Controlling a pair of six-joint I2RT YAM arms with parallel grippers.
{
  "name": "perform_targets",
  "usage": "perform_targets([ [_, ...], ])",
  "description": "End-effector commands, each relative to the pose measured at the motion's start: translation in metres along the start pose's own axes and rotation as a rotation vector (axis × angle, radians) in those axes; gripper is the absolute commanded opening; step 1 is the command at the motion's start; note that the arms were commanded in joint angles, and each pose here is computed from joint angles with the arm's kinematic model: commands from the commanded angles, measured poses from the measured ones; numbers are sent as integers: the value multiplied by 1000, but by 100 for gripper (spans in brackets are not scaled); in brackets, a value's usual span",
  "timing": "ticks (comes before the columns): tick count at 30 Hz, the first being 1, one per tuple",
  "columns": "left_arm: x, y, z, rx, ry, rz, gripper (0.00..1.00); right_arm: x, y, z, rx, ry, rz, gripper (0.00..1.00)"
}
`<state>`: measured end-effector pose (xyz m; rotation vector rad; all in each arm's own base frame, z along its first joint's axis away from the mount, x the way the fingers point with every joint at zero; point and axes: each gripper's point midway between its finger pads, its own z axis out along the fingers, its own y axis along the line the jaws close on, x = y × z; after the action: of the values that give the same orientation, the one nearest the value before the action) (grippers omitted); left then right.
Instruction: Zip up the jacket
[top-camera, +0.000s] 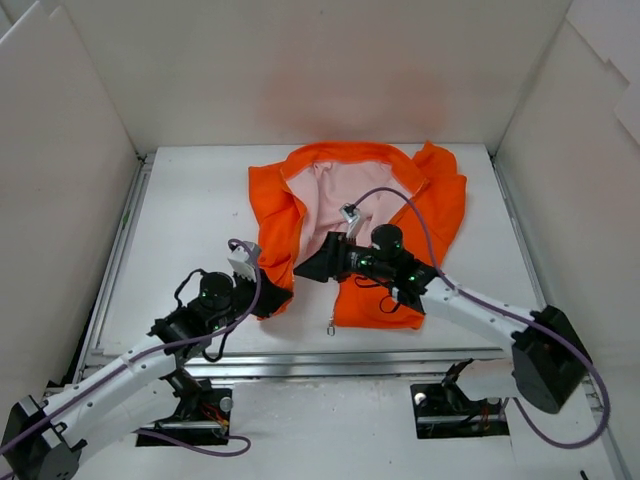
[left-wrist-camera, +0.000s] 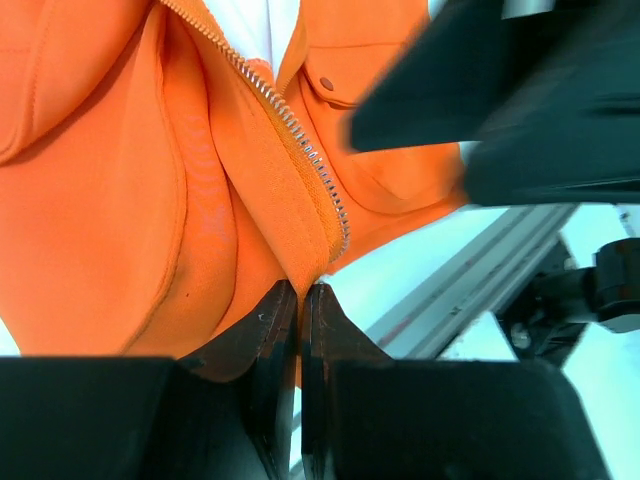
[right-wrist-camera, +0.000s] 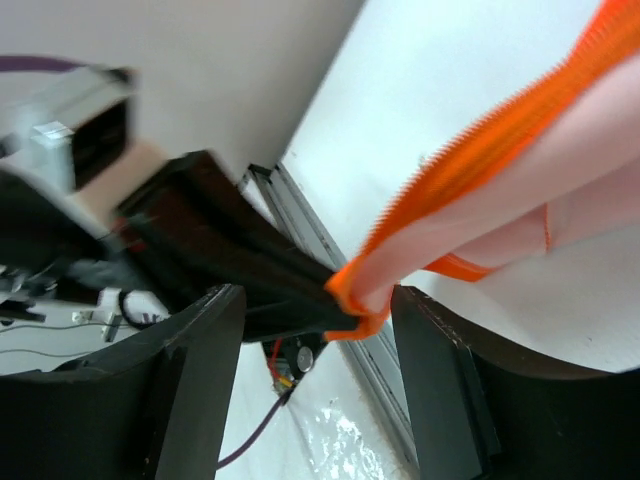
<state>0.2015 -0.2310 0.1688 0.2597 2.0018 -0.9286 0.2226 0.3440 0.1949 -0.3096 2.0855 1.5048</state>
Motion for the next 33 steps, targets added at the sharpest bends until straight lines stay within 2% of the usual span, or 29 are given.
perform_targets([
  [1,-38,-33,-8,113,-67,-92,0,-28,44,-26,-98,-138,-121,60],
  [3,-39,-42,-10,166,-57,-117,0,-24,46,-31,-100,-140,-124,55],
  [4,-41,-44,-11,184,-59,-127,0,-23,49,-33,-105,-141,-134,37],
  [7,-46,-55,-15,269,-71,-164,0,-12,48,-32,-111,-117,-143,0],
  [11,-49,-62,-18,359,-77,-206,0,-2,53,-31,-149,-118,-167,0],
  [12,-52,-65,-19,384,-83,-207,0,-1,54,-31,-154,-119,-171,16],
  [14,-51,-69,-21,408,-78,-213,0,-1,54,-30,-160,-124,-176,32],
  [15,-55,-69,-23,417,-90,-215,0,-2,58,-30,-178,-135,-186,36],
  [19,-59,-73,-27,436,-104,-211,0,-4,67,-31,-216,-140,-196,36],
  [21,-61,-75,-30,446,-109,-212,0,-3,66,-30,-210,-134,-191,34],
  [23,-61,-76,-32,452,-112,-202,0,-4,65,-31,-195,-137,-186,18],
  [24,-60,-75,-31,448,-108,-202,0,0,59,-32,-168,-125,-171,0],
  [28,-59,-62,-29,418,-119,-182,0,7,38,-50,-62,-179,-149,0],
  [31,-58,-47,-26,361,-128,-171,0,17,6,-65,98,-205,-98,0],
  [33,-58,-39,-24,331,-135,-145,0,37,-22,-72,232,-163,-57,0],
])
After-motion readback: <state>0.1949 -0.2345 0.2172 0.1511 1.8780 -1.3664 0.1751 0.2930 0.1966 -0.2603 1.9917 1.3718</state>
